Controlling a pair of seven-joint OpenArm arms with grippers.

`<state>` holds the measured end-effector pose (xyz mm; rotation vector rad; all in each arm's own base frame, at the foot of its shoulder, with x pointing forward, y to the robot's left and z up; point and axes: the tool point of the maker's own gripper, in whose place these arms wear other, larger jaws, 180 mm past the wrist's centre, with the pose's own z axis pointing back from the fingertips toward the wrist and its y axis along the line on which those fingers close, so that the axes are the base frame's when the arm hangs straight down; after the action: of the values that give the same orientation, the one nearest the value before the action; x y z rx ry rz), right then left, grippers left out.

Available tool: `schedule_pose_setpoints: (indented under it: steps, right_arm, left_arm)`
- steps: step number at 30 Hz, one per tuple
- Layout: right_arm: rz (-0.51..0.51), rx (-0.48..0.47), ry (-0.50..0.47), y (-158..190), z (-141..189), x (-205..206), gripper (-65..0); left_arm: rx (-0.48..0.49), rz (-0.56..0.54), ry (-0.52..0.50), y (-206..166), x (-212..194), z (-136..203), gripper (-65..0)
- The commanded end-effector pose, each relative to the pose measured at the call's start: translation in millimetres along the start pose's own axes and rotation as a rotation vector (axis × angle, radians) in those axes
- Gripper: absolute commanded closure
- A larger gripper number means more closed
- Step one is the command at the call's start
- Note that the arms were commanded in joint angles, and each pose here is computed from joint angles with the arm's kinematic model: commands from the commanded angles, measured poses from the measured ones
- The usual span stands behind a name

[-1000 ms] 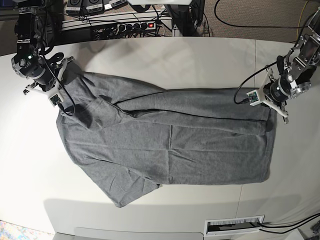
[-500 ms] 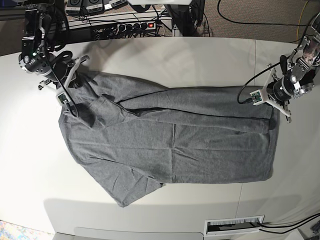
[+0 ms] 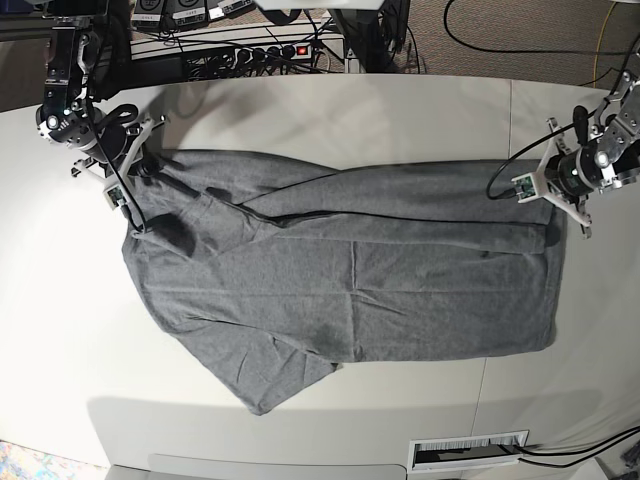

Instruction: Fold the T-shirt properly

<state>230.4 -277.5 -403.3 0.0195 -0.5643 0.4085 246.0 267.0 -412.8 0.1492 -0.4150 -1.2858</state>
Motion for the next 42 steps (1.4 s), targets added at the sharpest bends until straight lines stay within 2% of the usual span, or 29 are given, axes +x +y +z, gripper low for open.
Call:
schedule_pose_setpoints:
  steps: [1, 7, 13, 18, 22, 26, 30, 35, 38, 42]
  right_arm:
    - [0.041, -0.076, 0.205, -19, 6, -41, 0.0]
    - [0.061, -0.1, 0.295, -31, 16, -54, 0.0]
    - [0.065, -0.11, 0.39, -38, 25, -68, 0.0]
    - [0.065, -0.079, 0.422, -27, 29, -83, 0.0]
    - [0.095, -0.059, 0.44, -14, 37, -93, 0.0]
    - [0.148, -0.044, 0.425, 1, 47, -90, 0.0]
    - [0.204, -0.038, 0.387, 14, 56, -78, 0.0]
    - [0.251, -0.056, 0.36, 18, 63, -64, 0.0]
    - [0.251, -0.077, 0.313, 13, 65, -53, 0.0]
    - [0.222, -0.13, 0.203, -5, 70, -33, 0.0]
  left_arm:
    - [-0.075, -0.042, 0.118, -19, -32, 4, 0.0]
    - [-0.12, -0.083, 0.186, -40, -57, 10, 0.0]
    - [-0.134, -0.106, 0.211, -49, -64, 10, 0.0]
    - [-0.148, -0.111, 0.217, -54, -67, 11, 0.0]
    - [-0.199, -0.128, 0.208, -60, -66, 17, 0.0]
    - [-0.218, -0.13, 0.171, -59, -56, 27, 0.0]
    - [-0.237, -0.196, 0.161, -65, -51, 42, 0.0]
    - [-0.227, -0.243, 0.219, -70, -56, 55, 0.0]
    - [-0.162, -0.245, 0.234, -59, -57, 55, 0.0]
    - [-0.01, -0.274, 0.242, -31, -54, 54, 0.0]
